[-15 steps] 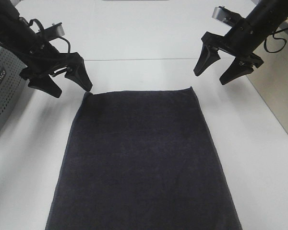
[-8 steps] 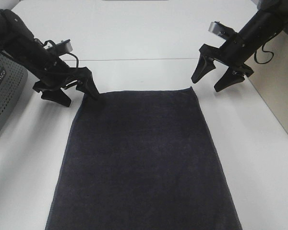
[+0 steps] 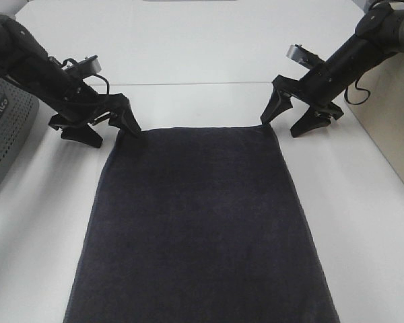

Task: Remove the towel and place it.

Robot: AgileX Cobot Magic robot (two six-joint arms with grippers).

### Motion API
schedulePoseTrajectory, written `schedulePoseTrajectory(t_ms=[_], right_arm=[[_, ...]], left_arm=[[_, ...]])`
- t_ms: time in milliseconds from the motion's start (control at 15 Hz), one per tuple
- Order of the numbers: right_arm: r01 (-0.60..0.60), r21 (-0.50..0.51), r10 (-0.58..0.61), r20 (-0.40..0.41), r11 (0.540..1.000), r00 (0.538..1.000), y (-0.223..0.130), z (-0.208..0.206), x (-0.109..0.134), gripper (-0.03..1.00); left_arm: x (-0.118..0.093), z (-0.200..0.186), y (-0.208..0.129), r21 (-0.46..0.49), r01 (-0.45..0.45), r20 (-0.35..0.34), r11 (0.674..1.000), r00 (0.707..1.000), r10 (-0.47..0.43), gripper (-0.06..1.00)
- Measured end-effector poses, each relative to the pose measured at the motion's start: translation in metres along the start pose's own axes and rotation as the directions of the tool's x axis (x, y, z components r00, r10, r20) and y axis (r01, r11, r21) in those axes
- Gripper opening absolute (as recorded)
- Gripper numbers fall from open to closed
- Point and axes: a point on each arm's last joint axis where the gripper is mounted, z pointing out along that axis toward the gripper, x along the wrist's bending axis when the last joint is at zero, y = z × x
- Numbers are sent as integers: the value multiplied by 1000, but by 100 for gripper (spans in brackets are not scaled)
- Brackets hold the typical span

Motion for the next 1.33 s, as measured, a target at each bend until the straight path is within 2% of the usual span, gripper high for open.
schedulePoseTrajectory(t_ms=[400,667,800,1000,1067,1200,1333], right_arm=[[-21,-30,22,4,999,1000,3,2,0,80],[8,-52,-7,14,999,1000,8,19,18,70],[-3,-62,4,18,998,1000,9,22,20,59],[-14,-65,17,43,998,999,9,25,15,30],[-12,-64,15,47,998,999,9,25,15,24],[-4,-63,8,62,998,998,9,26,13,3],[-3,-70,7,67,998,998,10,26,13,2]], left_arm=[[0,2,0,-6,18,13,1000,1000,-18,88],[-15,14,2,-44,32,34,998,999,-31,71],[-16,17,3,-71,29,22,997,999,-28,57],[-14,16,9,-129,29,-6,991,1000,-30,25],[-13,17,9,-133,25,-9,991,1000,-26,21],[-12,17,10,-145,-16,-21,989,1000,13,4],[-12,17,10,-144,-60,-28,988,998,56,1]])
